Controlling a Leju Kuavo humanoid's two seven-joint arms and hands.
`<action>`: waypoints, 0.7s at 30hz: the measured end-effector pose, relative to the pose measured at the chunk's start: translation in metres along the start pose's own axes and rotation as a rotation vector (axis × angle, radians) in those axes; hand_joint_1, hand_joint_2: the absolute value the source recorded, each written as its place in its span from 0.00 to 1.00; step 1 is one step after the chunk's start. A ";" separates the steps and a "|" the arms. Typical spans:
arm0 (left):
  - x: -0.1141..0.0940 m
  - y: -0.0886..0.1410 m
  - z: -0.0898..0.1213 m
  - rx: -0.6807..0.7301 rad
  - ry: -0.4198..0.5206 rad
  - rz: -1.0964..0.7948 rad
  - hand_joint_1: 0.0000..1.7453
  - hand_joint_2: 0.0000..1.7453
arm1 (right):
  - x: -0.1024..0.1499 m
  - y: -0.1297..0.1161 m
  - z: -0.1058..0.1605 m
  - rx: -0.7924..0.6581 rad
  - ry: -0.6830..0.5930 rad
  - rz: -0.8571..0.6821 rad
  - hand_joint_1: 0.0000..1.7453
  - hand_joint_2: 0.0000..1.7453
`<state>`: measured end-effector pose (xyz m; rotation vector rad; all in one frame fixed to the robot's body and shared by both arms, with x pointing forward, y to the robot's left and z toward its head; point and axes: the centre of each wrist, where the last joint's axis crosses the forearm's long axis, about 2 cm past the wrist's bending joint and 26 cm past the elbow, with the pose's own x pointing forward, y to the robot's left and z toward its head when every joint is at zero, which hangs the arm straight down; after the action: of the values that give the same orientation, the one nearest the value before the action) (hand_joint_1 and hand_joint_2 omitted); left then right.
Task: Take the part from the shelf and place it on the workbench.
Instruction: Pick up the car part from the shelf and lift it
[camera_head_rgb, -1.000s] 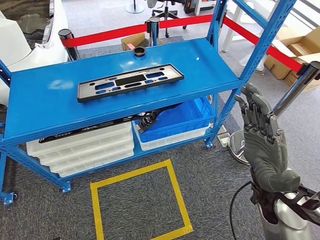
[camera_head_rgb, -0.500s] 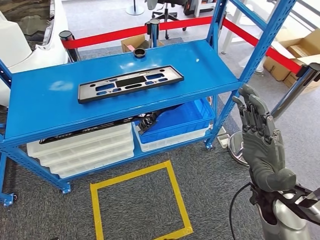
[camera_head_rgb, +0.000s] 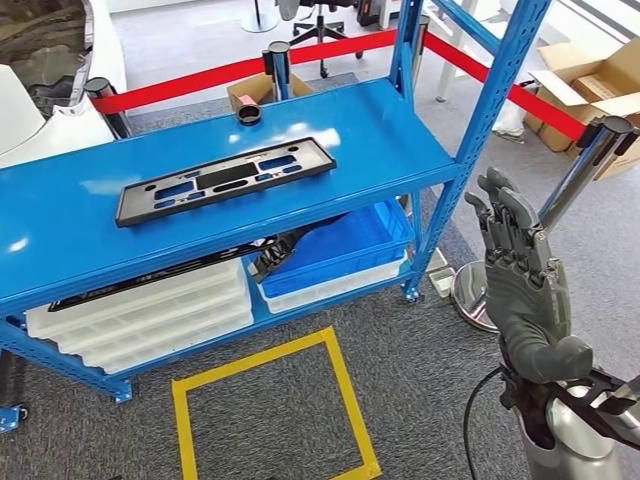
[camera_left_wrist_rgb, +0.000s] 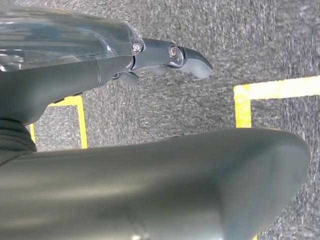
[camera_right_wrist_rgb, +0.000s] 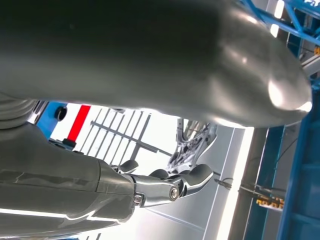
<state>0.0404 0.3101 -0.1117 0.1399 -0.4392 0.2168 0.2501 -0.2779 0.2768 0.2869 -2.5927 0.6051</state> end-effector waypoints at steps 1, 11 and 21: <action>0.000 0.000 0.000 0.000 0.000 0.000 0.00 0.00 | 0.000 0.000 0.000 0.000 0.001 0.000 0.00 0.00; 0.001 0.003 0.000 0.008 -0.011 -0.003 0.00 0.00 | 0.001 0.000 0.001 -0.020 0.004 0.018 0.00 0.00; 0.001 0.002 -0.001 0.003 -0.013 -0.001 0.00 0.00 | 0.003 0.000 0.004 -0.019 0.001 0.048 0.00 0.00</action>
<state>0.0410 0.3123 -0.1115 0.1444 -0.4522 0.2157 0.2458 -0.2795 0.2750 0.2183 -2.6100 0.5966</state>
